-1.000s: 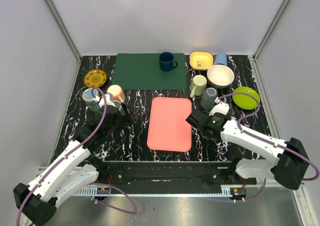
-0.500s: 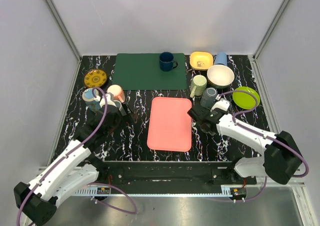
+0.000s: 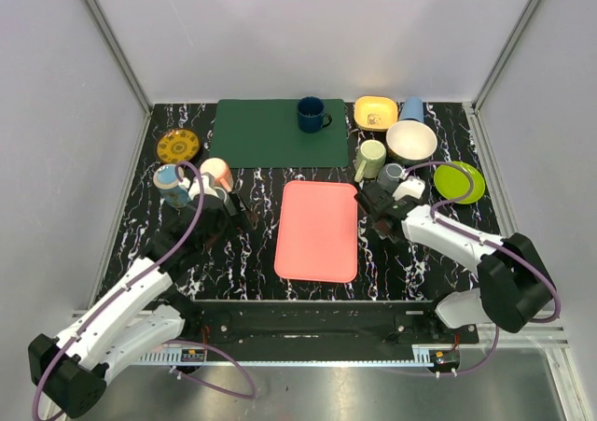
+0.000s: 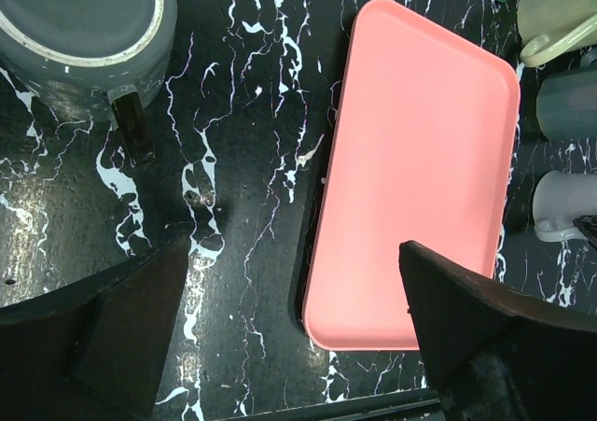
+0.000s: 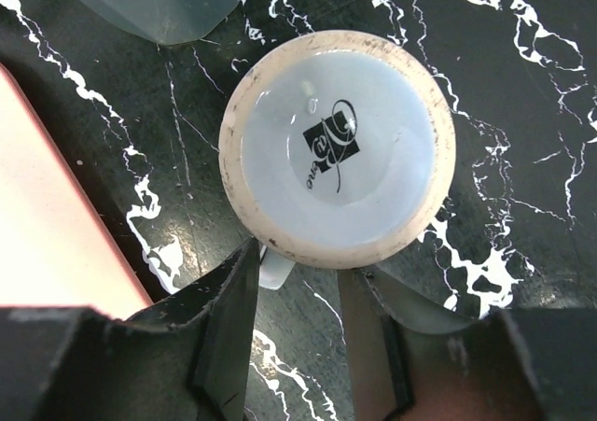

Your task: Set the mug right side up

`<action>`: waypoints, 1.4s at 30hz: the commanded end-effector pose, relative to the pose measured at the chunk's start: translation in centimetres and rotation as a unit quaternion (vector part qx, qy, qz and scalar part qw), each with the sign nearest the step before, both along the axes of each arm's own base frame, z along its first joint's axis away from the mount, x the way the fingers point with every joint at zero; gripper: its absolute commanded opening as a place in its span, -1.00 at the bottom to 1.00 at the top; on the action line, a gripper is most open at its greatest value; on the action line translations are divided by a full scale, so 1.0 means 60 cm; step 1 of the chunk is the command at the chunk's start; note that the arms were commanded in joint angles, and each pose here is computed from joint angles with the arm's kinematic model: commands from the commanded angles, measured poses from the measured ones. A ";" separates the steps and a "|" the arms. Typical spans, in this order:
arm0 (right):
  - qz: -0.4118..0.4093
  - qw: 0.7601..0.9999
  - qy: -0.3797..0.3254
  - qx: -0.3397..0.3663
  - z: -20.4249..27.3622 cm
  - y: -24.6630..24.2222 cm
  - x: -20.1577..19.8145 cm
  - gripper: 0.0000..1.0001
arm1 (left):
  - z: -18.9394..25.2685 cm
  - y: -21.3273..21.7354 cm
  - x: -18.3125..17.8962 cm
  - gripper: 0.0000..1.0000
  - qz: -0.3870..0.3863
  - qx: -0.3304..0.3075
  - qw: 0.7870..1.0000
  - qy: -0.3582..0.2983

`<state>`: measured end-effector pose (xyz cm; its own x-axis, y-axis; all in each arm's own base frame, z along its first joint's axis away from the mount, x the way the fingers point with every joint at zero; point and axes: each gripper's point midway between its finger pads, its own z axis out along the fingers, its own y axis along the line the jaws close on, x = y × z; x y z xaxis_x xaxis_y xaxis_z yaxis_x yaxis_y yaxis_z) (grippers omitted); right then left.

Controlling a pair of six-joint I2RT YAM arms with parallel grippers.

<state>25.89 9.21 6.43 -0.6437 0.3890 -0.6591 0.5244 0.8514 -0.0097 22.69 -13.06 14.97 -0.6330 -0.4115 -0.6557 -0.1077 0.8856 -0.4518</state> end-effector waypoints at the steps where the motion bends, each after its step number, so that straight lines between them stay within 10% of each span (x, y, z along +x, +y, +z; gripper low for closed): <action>1: 0.012 1.000 -0.009 0.011 -0.002 0.008 0.017 -0.15 | 0.005 -0.009 0.010 0.93 0.000 -0.015 1.000 -0.012; 13: 0.011 1.000 0.004 0.014 -0.018 -0.003 -0.001 -1.00 | 0.000 -0.013 0.013 0.91 0.000 -0.015 1.000 -0.006; 25: 0.098 0.991 -0.040 0.085 0.067 0.021 -0.036 -1.00 | 0.010 -0.020 0.015 0.91 -0.015 -0.019 1.000 -0.018; 34: 0.264 0.905 -0.201 0.265 0.287 0.134 -0.060 -1.00 | 0.120 -0.082 0.008 0.98 -0.106 -0.130 0.977 -0.130; 42: 0.288 0.898 -0.199 0.268 0.309 0.147 -0.061 -1.00 | 0.146 -0.086 0.006 0.98 -0.107 -0.154 0.970 -0.152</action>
